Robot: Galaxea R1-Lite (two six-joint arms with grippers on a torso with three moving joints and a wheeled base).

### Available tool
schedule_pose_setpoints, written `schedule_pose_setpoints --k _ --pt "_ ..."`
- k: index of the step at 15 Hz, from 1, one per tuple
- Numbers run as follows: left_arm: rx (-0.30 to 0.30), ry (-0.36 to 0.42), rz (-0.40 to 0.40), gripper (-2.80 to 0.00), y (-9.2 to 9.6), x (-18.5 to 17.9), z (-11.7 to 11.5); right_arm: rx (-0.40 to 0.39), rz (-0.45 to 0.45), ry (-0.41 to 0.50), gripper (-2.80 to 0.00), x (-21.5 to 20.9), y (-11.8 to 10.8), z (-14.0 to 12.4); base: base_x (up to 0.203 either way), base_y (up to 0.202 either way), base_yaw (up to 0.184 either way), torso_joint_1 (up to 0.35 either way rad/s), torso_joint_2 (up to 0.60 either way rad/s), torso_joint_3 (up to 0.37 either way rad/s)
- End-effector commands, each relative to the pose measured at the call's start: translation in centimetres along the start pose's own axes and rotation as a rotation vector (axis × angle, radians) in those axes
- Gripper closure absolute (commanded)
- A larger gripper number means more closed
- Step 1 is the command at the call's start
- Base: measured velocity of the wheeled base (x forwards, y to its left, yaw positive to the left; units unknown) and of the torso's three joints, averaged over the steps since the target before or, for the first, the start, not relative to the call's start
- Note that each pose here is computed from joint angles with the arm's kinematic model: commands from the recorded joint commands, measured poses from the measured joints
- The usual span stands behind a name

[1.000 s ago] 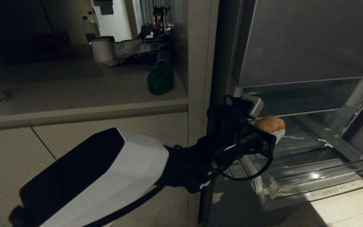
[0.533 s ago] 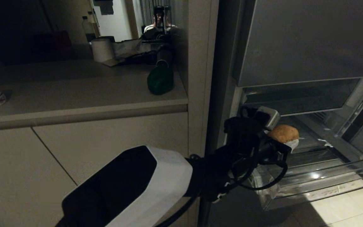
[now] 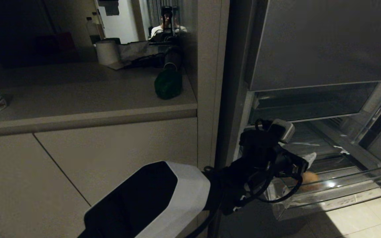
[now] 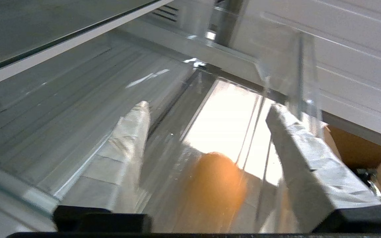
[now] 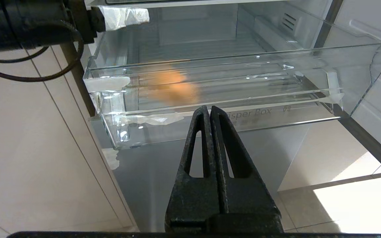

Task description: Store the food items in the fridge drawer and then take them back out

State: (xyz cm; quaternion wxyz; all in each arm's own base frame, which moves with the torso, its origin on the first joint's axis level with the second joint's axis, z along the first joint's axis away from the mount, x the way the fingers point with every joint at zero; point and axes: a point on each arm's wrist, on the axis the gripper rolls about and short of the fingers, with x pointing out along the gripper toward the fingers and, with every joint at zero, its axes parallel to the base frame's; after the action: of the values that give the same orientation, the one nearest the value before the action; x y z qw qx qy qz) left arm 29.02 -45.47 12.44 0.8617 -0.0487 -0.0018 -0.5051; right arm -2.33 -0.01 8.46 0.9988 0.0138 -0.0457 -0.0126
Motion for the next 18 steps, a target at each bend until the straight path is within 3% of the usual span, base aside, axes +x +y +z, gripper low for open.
schedule_pose_setpoints --k 1,6,9,11,18 --pt "-0.002 -0.006 0.002 -2.8 0.0 0.0 -0.1 0.0 -0.001 0.031 0.0 0.2 0.0 -0.9 0.0 0.0 0.0 0.0 0.0 0.0" --pt "-0.002 -0.034 0.098 -2.8 0.2 -1.5 2.9 0.0 -0.002 0.031 0.0 0.2 0.0 -0.9 0.0 0.0 0.0 0.0 0.0 0.0" --pt "-0.001 0.048 0.154 -2.8 1.3 -5.7 4.8 0.0 -0.001 0.031 0.0 0.2 0.0 -0.9 0.0 0.0 0.0 0.0 0.0 0.0" --pt "0.001 0.058 0.192 -2.8 2.3 -9.3 6.8 0.0 -0.002 0.031 0.0 0.2 0.0 -0.9 0.0 0.0 0.0 0.0 0.0 0.0" --pt "0.042 -0.167 0.368 -2.8 4.8 -24.4 17.1 0.0 -0.002 0.031 0.0 0.2 0.0 -0.9 0.0 0.0 0.0 0.0 0.0 0.0"
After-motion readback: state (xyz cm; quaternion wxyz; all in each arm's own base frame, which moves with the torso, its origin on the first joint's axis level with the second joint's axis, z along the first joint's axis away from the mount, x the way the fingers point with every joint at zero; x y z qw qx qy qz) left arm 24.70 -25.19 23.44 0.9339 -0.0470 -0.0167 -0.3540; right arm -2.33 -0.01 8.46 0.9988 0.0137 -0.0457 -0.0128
